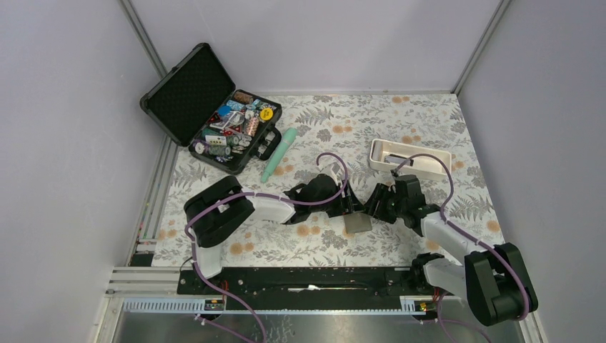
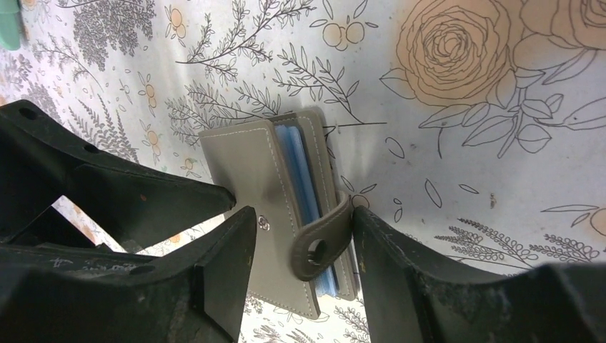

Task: Put the credit cards into the card holder
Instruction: Close the card holder at the center of the board.

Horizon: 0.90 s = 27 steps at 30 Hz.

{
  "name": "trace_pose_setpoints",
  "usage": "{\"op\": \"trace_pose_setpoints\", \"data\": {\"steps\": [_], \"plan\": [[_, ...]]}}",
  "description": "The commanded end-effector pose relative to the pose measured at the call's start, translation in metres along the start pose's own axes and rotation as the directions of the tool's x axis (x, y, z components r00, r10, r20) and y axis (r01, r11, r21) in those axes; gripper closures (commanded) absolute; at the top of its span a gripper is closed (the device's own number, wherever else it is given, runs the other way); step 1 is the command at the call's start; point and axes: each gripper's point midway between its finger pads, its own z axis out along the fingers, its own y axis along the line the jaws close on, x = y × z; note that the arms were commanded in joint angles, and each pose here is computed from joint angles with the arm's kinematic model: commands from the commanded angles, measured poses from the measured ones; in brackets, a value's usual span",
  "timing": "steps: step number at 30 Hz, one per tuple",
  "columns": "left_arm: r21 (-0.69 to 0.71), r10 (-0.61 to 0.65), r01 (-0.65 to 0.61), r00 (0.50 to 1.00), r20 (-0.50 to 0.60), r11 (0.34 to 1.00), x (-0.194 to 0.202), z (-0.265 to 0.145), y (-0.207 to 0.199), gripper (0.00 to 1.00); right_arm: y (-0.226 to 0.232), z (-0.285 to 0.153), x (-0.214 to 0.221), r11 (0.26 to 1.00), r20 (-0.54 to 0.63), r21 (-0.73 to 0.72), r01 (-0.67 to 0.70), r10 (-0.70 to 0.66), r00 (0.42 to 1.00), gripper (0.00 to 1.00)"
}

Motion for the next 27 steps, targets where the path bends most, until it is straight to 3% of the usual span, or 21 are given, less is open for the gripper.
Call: {"op": "trace_pose_setpoints", "data": {"steps": [1,6,13,22,27], "plan": [[0.032,0.016,-0.016,1.000,0.018,0.999,-0.010,0.000,-0.014,0.39,-0.017,0.005,0.010,0.994,-0.035,0.099,0.049,-0.045,0.998,0.44],[0.027,0.032,-0.033,0.999,0.031,0.999,-0.015,-0.004,-0.015,0.39,-0.013,0.010,0.018,0.993,-0.075,0.102,0.060,-0.053,0.996,0.63],[0.024,0.065,-0.067,0.996,0.059,0.997,-0.023,-0.014,-0.020,0.37,-0.008,0.013,0.023,0.994,-0.083,0.094,0.059,-0.051,0.995,1.00],[-0.008,0.127,-0.127,0.981,0.146,0.992,-0.052,-0.061,-0.025,0.14,0.010,0.011,0.019,1.000,-0.023,-0.008,0.002,-0.002,1.000,1.00],[-0.060,0.096,-0.087,0.983,0.155,0.994,-0.050,-0.081,-0.002,0.15,0.014,0.007,0.016,1.000,0.001,-0.028,-0.010,0.010,1.000,1.00]]}}
